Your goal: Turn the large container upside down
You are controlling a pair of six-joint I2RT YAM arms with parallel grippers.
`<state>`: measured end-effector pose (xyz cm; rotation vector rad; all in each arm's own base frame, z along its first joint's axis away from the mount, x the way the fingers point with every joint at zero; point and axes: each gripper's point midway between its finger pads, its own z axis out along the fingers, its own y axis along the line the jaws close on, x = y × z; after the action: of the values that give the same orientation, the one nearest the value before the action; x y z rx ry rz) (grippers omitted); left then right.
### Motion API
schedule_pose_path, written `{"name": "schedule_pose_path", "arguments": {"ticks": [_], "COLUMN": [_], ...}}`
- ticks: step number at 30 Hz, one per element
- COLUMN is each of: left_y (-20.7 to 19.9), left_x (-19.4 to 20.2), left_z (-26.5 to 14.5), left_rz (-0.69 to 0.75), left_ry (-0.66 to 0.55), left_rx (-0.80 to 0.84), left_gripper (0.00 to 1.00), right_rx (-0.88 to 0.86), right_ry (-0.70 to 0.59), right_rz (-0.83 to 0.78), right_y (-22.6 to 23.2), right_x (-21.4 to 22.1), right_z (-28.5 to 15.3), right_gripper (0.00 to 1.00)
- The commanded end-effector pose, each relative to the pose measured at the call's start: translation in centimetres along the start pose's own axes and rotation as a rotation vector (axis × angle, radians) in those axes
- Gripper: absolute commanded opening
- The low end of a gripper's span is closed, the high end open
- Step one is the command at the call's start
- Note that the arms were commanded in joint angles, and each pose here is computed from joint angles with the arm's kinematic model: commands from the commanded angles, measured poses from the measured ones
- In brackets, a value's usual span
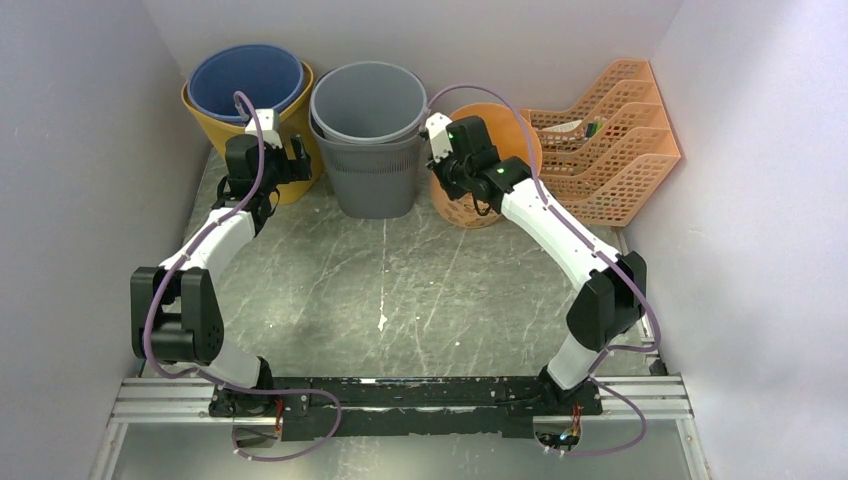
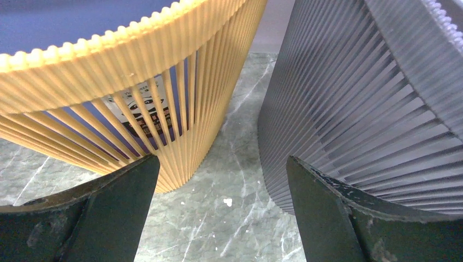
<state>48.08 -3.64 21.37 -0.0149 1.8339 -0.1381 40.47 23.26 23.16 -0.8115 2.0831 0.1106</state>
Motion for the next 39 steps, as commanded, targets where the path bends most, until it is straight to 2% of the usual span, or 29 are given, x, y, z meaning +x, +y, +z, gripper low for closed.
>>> {"name": "schedule_pose_path", "arguments": {"ticks": [1,6,12,16,25,29,35,39], "left_y": [0.6,0.6,0.7,0.9,0.7,0.6,0.2,0.0], "left_x": [-3.6,-4.3,-5.0,-5.1,-4.8,-4.6,-4.5,-4.4], "left_z": [-0.6,-0.9,-1.5,-2.0,-2.5,-2.6,-2.7,-2.5], "left_rz": [0.028,0.034,0.051,0.053,0.031,0.028,0.012,0.006], "left_ry": [-0.099,-0.113,-0.12,-0.126,-0.116,-0.111,-0.106,-0.098], "left_rx": [-0.031,-0.038,-0.045,-0.054,-0.049,-0.044,-0.024,-0.01], "left_gripper": [1.0,1.0,1.0,0.99,1.0,0.99,0.98,0.97], "right_rx": [-0.065,-0.205,-0.366,-0.594,-0.875,-0.959,-1.004,-1.003], "right_ry": [0.051,0.065,-0.061,-0.125,-0.135,-0.188,-0.199,-0.155], "right_rz": [0.015,0.076,0.147,0.199,0.318,0.411,0.466,0.518], "right_y": [0.8,3.1,5.2,8.7,13.4,14.8,15.9,16.7], "right_x": [0.4,-0.9,-5.4,-7.0,-4.8,-4.0,-1.4,1.4], "right_z": [-0.5,-2.4,-8.2,-11.5,-13.9,-13.9,-13.1,-11.6], "right_gripper": [0.0,0.0,0.0,0.0,0.0,0.0,0.0,0.0]}}
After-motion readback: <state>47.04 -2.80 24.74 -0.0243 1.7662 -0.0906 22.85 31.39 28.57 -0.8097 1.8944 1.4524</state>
